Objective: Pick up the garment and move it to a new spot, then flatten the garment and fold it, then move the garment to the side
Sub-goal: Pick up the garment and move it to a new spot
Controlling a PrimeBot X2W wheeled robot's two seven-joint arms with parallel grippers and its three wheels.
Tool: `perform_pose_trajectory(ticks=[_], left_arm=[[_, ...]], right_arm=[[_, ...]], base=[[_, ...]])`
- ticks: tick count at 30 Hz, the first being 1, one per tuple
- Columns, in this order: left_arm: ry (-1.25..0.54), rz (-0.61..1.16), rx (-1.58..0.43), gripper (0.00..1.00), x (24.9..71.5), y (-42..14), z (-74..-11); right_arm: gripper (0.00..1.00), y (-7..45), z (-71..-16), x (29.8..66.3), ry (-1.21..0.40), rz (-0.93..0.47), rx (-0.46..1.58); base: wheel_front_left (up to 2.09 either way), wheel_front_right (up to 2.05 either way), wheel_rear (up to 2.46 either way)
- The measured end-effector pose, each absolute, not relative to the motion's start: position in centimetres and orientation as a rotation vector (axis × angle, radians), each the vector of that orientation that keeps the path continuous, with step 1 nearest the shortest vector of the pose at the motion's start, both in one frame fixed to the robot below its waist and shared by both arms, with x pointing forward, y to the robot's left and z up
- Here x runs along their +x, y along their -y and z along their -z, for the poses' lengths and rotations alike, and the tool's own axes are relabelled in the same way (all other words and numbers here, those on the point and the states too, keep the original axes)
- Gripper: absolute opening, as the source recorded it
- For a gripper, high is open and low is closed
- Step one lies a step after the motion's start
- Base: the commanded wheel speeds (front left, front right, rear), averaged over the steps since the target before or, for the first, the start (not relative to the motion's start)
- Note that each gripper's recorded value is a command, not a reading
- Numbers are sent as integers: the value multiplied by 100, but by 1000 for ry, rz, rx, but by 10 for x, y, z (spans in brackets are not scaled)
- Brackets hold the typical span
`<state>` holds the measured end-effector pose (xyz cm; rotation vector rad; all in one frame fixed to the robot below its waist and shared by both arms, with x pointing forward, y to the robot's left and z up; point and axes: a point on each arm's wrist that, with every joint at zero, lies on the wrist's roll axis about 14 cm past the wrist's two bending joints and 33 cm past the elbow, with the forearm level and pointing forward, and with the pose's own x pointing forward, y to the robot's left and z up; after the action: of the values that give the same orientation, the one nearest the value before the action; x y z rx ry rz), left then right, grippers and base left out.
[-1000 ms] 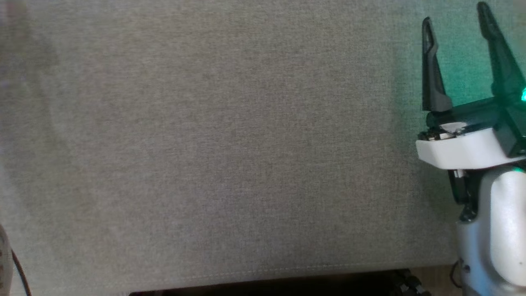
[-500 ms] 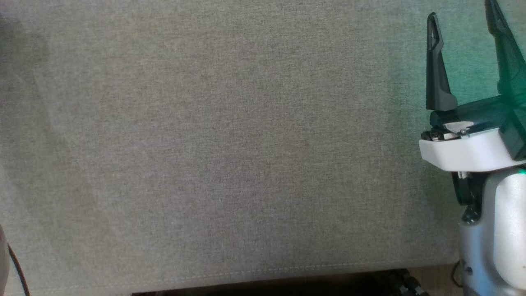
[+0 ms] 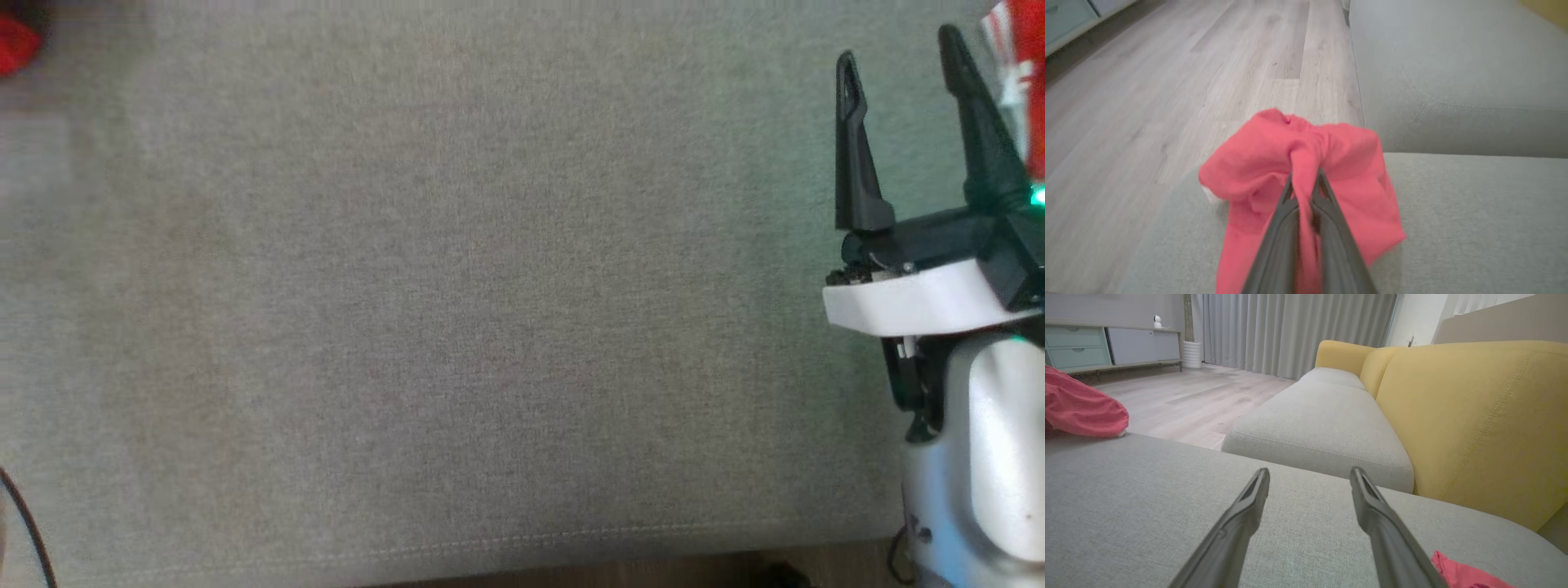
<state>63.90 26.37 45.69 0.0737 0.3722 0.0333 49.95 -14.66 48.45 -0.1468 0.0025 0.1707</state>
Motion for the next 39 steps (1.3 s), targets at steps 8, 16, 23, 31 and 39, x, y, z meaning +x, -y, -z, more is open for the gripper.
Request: perform_pose_trajectory(ticks=[8,16,23,31,39], left_arm=[[-180,112,133,0,630,-210,-552],[-64,460,119,0,564,-78,-606],[-1,766,14,0,481,15,-633],[-189,906,-118,0,425,60,-549],[-366,713,-137,0,432,29,-449]], right_arm=[[100,164,-504,467,16,-121,-99],[100,184,-513,416,12,-58,-33],[100,199,-527,385,55,-10,19],[100,215,-522,375,52,39,49],[100,219,-502,375,6,56,57]], base=[[0,0,0],[0,0,0],[0,0,0],[0,0,0],[0,0,0]])
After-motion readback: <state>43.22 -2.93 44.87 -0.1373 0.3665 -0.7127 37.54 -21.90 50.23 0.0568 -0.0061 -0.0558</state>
